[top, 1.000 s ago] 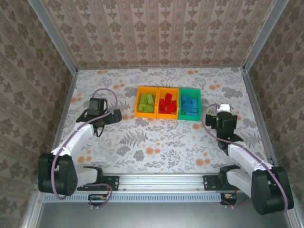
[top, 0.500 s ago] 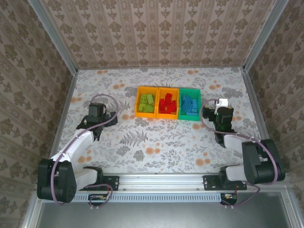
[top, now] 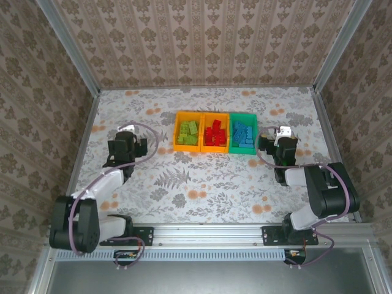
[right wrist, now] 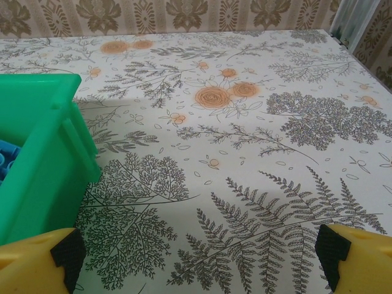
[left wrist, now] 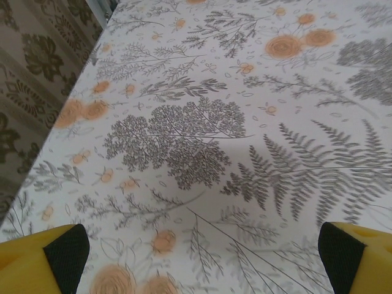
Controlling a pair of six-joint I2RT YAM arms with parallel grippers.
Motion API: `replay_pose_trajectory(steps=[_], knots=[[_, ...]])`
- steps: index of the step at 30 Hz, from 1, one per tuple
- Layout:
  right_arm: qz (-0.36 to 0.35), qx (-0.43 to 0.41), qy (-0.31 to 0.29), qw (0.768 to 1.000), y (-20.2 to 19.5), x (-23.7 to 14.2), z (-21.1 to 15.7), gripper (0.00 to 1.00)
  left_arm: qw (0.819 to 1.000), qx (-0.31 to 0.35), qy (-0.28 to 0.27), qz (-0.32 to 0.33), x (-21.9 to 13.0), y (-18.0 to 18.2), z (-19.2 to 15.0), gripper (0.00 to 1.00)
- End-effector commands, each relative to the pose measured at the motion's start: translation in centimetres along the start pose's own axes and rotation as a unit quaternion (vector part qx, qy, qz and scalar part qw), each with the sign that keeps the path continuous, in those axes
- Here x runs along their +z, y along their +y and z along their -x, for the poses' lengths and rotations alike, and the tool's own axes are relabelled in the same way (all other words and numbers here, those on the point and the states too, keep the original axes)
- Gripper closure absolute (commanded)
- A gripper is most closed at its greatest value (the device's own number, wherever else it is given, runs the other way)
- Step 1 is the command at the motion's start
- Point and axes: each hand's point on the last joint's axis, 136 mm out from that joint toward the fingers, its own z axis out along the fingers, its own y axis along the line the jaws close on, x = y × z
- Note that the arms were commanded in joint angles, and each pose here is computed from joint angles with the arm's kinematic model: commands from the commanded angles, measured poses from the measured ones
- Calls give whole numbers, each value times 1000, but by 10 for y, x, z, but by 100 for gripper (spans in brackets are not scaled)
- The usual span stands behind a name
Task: Sort the legos into containers by color
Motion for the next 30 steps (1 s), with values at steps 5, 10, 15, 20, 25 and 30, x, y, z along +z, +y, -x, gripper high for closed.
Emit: replay_pose_trajectory(steps=[5,10,15,20,25,30], knots=[[8,7,-18,1000,3,2,12,0,994,47,-102,-10,27,-11,21,0],[9,7,-19,1000,3,2,12,0,995,-1,-94,-20,40,2,11,0],[8,7,-19,1000,3,2,12,0,992,-52,-116,-13,37,18,-6,0],[8,7,-18,1000,3,2,11,0,993,-42,-114,0,41,18,-3,0],[8,7,-20,1000,3,2,12,0,993,-43,-111,-2,42,18,-4,0],[9,7,-18,1000,3,2,11,0,993,-43,-111,-1,42,19,-3,0]])
